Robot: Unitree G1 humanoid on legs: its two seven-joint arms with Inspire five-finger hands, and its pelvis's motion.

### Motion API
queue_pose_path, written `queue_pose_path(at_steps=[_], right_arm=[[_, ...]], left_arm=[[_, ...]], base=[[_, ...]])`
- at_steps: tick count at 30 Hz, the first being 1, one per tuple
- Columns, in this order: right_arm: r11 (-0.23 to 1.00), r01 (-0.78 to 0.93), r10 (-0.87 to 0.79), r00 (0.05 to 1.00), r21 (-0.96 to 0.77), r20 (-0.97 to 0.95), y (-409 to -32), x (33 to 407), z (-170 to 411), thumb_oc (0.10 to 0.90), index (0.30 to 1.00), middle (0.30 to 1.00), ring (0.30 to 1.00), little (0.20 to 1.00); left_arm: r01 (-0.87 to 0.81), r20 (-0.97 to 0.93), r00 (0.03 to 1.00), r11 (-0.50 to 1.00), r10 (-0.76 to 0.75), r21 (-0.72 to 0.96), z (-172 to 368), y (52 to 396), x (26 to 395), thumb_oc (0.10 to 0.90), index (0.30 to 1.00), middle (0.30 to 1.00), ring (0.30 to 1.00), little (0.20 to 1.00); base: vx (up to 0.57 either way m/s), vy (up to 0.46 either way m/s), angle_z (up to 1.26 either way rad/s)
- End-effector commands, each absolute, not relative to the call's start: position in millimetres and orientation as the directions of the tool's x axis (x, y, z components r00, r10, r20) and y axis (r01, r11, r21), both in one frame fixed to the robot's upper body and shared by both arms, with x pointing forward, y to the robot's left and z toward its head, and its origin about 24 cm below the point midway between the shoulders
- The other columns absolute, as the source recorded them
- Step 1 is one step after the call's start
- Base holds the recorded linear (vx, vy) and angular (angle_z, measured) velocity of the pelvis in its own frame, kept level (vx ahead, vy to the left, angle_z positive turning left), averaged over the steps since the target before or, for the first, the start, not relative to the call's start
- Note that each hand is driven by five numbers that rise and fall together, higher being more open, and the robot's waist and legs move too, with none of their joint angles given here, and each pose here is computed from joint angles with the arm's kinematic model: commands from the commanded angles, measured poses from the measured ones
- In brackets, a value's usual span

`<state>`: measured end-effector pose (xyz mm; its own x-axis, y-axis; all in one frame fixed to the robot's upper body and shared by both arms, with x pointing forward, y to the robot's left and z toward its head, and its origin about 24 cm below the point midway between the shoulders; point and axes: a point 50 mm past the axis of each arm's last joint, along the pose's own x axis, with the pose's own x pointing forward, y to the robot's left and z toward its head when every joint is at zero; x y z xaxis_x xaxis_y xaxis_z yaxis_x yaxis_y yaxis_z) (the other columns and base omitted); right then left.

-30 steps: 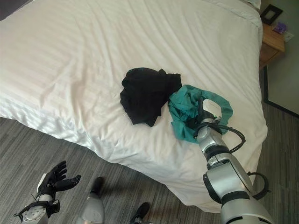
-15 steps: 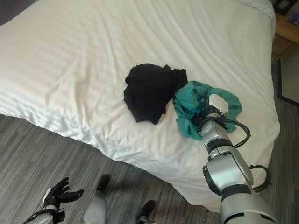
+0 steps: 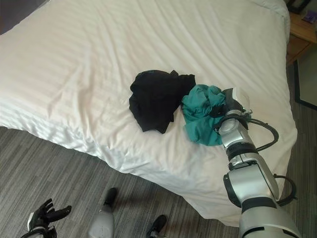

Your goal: Pick up bed clothes into laundry basket.

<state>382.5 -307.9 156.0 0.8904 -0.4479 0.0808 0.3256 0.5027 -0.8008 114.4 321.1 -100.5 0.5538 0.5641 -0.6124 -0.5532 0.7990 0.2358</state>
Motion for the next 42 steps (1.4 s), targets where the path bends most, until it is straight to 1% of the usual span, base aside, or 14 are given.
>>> queue_pose_path(at_steps=[1,6,8,14,15,16,22,23,28,29,30,35,37,42], right_arm=[[0.394,0.741,-0.377,0.670,-0.544,0.640,-355,301,262,0.400,0.300,0.300,0.300,0.300],[0.393,0.742,-0.380,0.669,-0.544,0.638,-356,300,261,0.400,0.300,0.300,0.300,0.300],[0.356,0.762,-0.567,0.636,-0.541,0.523,-411,248,214,0.400,0.300,0.300,0.300,0.300],[0.350,0.767,-0.586,0.627,-0.537,0.513,-416,239,208,0.400,0.300,0.300,0.300,0.300],[0.318,0.720,-0.684,0.625,-0.617,0.376,-434,214,164,0.400,0.300,0.300,0.300,0.300],[0.336,0.699,-0.737,0.613,-0.631,0.286,-437,199,131,0.400,0.300,0.300,0.300,0.300],[0.336,0.699,-0.739,0.611,-0.631,0.284,-437,198,130,0.400,0.300,0.300,0.300,0.300],[0.600,0.461,-0.772,0.546,-0.654,-0.324,-379,158,-40,0.400,0.300,0.300,0.300,0.300],[0.581,0.489,-0.794,0.514,-0.651,-0.324,-385,148,-42,0.400,0.300,0.300,0.300,0.300],[0.669,0.378,-0.735,0.464,-0.640,-0.495,-361,131,-79,0.400,0.300,0.300,0.300,0.300],[0.787,0.153,-0.607,0.364,-0.598,-0.706,-322,96,-123,0.400,0.300,0.300,0.300,0.300],[0.788,0.166,-0.609,0.356,-0.593,-0.709,-321,94,-124,0.400,0.300,0.300,0.300,0.300],[0.839,-0.024,-0.520,0.252,-0.543,-0.816,-298,63,-145,0.400,0.300,0.300,0.300,0.300],[0.833,-0.050,-0.525,0.245,-0.551,-0.815,-298,65,-146,0.400,0.300,0.300,0.300,0.300]], left_arm=[[-0.729,0.229,0.624,0.452,0.747,0.514,119,448,135,0.800,0.900,0.900,0.900,0.900],[-0.727,0.230,0.627,0.453,0.745,0.515,120,448,136,0.800,0.900,0.900,0.900,0.900],[-0.818,0.631,0.503,0.090,0.591,0.568,265,467,139,0.800,0.900,0.900,0.900,0.900],[-0.814,0.638,0.516,0.097,0.571,0.572,270,464,147,0.800,0.900,0.900,0.900,0.900],[-0.831,0.714,0.484,0.009,0.506,0.556,312,460,144,0.800,0.900,0.900,0.900,0.900],[-0.858,0.753,0.457,0.012,0.474,0.514,330,456,143,0.800,0.900,0.900,0.900,0.900],[-0.857,0.753,0.459,0.013,0.471,0.514,331,456,144,0.800,0.900,0.900,0.900,0.900],[-0.890,0.823,0.454,0.211,0.343,0.403,334,413,182,0.800,0.900,0.900,0.900,0.900],[-0.882,0.825,0.466,0.242,0.322,0.404,335,403,202,0.800,0.900,0.900,0.900,0.900],[-0.861,0.809,0.502,0.267,0.308,0.433,326,395,215,0.800,0.900,0.900,0.900,0.900],[-0.802,0.747,0.589,0.332,0.308,0.496,304,379,251,0.800,0.900,0.900,0.900,0.900],[-0.798,0.750,0.593,0.341,0.294,0.497,307,374,257,0.800,0.900,0.900,0.900,0.900],[-0.638,0.542,0.769,0.477,0.340,0.605,238,358,301,0.800,0.900,0.900,0.900,0.900],[-0.575,0.489,0.815,0.532,0.310,0.622,220,341,315,0.800,0.900,0.900,0.900,0.900]], base=[[0.03,0.048,0.30],[0.00,0.007,-0.34],[0.10,0.079,0.02],[0.01,0.014,-0.20],[0.05,0.018,-0.12],[0.05,0.019,-0.13],[0.01,0.000,-0.37],[0.04,0.000,0.09],[0.01,0.001,-0.38],[0.00,-0.002,-0.07],[0.00,0.000,0.00],[0.00,0.002,-0.27],[0.00,0.048,0.00],[-0.02,0.018,-0.19]])
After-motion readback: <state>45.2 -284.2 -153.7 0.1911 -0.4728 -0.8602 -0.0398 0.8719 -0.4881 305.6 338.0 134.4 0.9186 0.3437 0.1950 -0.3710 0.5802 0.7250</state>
